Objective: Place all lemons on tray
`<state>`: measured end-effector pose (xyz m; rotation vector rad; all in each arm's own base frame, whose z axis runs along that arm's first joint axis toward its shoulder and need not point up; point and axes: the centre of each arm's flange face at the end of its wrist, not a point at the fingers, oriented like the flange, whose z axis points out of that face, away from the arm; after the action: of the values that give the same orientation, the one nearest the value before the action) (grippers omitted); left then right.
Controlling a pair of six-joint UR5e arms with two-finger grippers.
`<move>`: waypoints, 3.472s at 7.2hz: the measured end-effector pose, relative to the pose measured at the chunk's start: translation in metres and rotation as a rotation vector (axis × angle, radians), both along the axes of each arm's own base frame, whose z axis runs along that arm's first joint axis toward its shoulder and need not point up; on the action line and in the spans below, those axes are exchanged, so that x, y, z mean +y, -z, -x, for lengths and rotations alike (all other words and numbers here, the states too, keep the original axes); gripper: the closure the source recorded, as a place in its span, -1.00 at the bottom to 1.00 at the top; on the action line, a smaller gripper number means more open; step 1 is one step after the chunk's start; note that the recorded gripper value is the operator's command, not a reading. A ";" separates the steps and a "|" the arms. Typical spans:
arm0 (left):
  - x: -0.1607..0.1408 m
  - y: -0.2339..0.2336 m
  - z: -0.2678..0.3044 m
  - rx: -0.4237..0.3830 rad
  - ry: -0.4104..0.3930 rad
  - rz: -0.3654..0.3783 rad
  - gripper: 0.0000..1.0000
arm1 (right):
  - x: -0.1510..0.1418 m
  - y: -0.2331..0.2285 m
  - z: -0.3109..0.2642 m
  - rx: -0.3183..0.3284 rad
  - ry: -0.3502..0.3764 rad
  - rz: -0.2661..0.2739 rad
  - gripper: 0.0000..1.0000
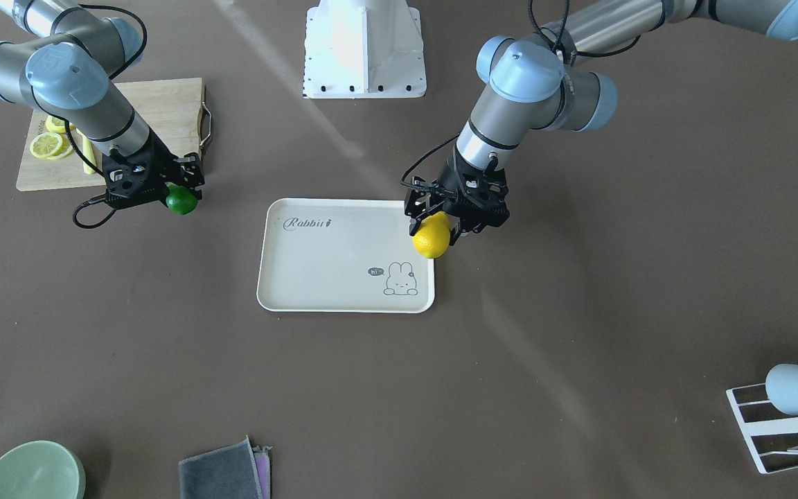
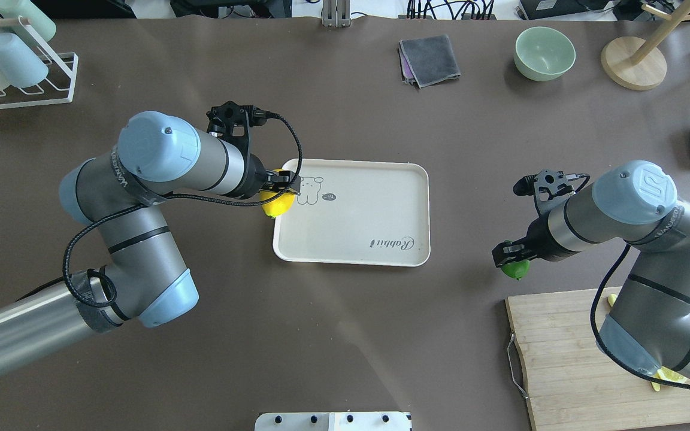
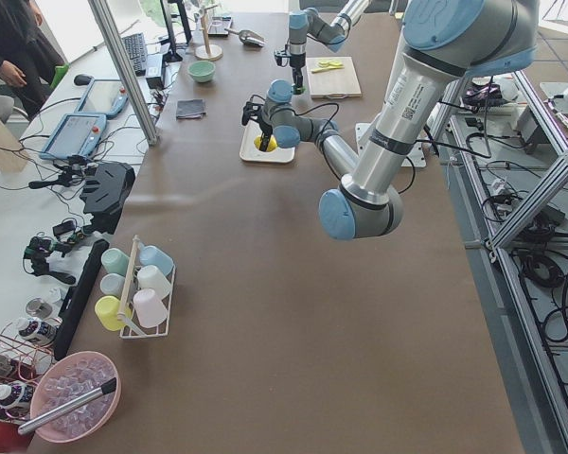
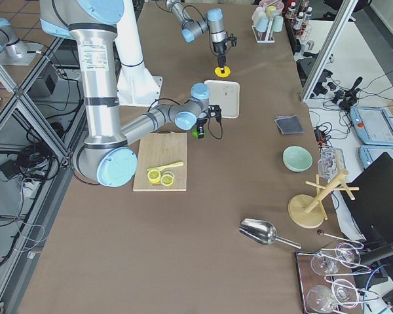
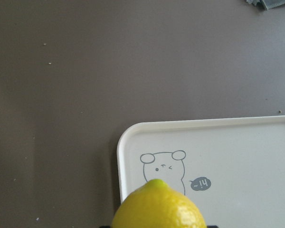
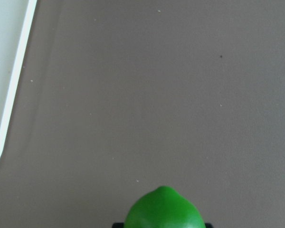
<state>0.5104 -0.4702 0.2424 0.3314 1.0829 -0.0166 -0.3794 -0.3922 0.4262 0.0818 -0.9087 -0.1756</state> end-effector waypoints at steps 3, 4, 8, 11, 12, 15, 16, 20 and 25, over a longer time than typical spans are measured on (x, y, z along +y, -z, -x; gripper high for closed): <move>0.023 0.003 -0.048 -0.020 0.028 0.004 -0.91 | -0.023 0.039 0.001 -0.071 -0.009 -0.011 1.00; 0.028 0.007 -0.058 -0.016 0.036 0.011 -0.94 | -0.033 0.055 0.009 -0.087 -0.022 -0.016 1.00; 0.011 0.029 -0.057 0.011 0.100 0.020 -0.95 | -0.089 0.125 0.078 -0.127 -0.087 -0.005 1.00; -0.015 0.021 0.002 0.009 0.076 -0.032 -0.95 | -0.103 0.151 0.144 -0.102 -0.124 -0.009 -0.98; -0.024 0.016 0.032 0.015 0.073 -0.027 -0.95 | -0.101 0.149 0.158 -0.089 -0.119 -0.007 -1.00; -0.069 0.002 0.118 -0.032 0.077 -0.051 -0.95 | -0.095 0.155 0.168 -0.091 -0.121 0.027 -1.00; -0.084 -0.013 0.147 -0.099 0.040 -0.135 -0.95 | -0.111 0.162 0.145 -0.112 -0.123 0.052 -1.00; -0.095 -0.111 0.281 -0.286 -0.056 -0.314 -0.95 | -0.195 0.149 -0.014 -0.085 -0.081 -0.022 -1.00; -0.028 -0.259 0.412 -0.333 -0.009 -0.192 -0.95 | -0.209 -0.023 -0.237 -0.030 -0.072 -0.141 -1.00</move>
<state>0.0982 -0.4985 0.5011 0.4836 0.7563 0.1467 -0.1428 -0.6008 0.4494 0.2483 -0.9213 -0.1714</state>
